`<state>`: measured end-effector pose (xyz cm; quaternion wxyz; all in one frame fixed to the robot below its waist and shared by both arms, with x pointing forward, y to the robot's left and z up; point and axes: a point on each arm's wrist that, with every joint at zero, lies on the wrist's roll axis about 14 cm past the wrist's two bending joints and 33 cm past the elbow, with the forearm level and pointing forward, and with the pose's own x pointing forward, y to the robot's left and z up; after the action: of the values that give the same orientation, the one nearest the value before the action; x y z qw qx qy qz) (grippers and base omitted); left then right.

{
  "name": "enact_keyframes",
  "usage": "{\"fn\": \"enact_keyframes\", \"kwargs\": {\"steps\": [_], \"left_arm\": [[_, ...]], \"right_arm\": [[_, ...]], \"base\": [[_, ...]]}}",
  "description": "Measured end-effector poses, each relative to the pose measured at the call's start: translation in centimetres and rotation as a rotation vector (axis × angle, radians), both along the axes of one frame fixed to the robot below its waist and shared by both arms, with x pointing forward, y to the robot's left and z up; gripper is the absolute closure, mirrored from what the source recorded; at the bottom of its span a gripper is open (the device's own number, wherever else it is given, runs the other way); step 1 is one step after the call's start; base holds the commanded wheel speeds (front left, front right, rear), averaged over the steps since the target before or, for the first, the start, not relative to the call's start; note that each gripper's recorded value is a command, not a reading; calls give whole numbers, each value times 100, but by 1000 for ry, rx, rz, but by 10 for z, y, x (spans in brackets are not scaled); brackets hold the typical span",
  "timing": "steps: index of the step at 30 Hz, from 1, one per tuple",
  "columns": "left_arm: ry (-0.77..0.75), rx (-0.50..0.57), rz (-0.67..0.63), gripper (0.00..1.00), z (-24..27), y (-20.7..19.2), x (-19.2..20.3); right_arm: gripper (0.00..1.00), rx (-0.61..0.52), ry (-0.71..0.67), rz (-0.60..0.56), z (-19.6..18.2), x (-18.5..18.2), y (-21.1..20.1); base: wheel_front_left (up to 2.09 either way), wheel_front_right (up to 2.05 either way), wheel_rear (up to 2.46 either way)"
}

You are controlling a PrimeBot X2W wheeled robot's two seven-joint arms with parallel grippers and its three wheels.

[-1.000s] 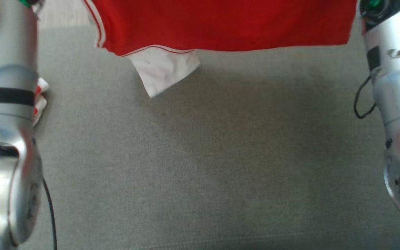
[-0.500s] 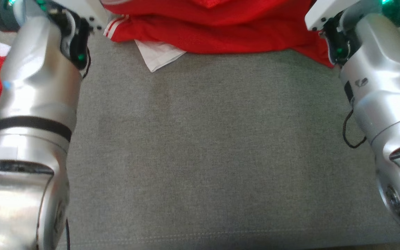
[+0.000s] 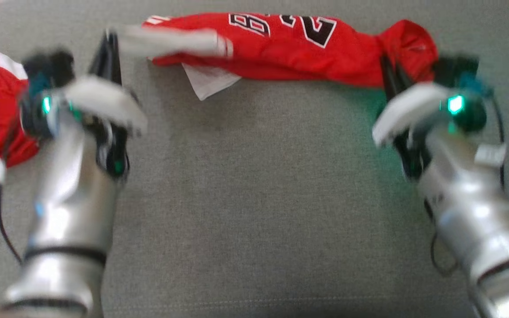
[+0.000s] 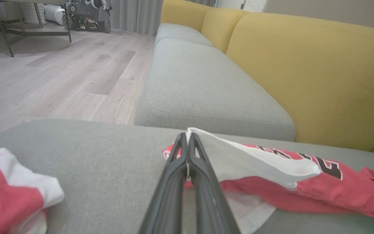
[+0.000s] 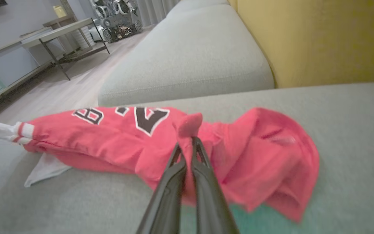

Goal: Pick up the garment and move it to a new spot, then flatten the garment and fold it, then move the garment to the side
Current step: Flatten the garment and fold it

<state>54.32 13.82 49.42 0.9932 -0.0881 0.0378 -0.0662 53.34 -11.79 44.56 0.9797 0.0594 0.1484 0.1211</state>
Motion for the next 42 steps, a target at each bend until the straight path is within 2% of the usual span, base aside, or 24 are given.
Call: {"fn": "enact_keyframes", "kwargs": {"steps": [4,8,16,24,35,42], "left_arm": [[13,4,6,100,-20,4,-42],[7,19,6,100,-28,7,-83],[-21,60,42,100,-17,21,-162],[10,42,63,100,11,15,-229],[32,34,98,100,34,21,-265],[57,31,97,100,30,20,-267]], "right_arm": [[100,34,47,-7,-25,-38,-3],[100,86,36,-35,-29,-67,-12],[100,145,77,-102,-48,-148,-30],[100,120,92,-132,-38,-194,-50],[100,83,190,-178,-31,-245,-58],[100,78,220,-198,-27,-250,-63]], "base": [[0,0,0],[0,0,0],[0,0,0],[0,0,0],[0,0,0],[0,0,0]]}}
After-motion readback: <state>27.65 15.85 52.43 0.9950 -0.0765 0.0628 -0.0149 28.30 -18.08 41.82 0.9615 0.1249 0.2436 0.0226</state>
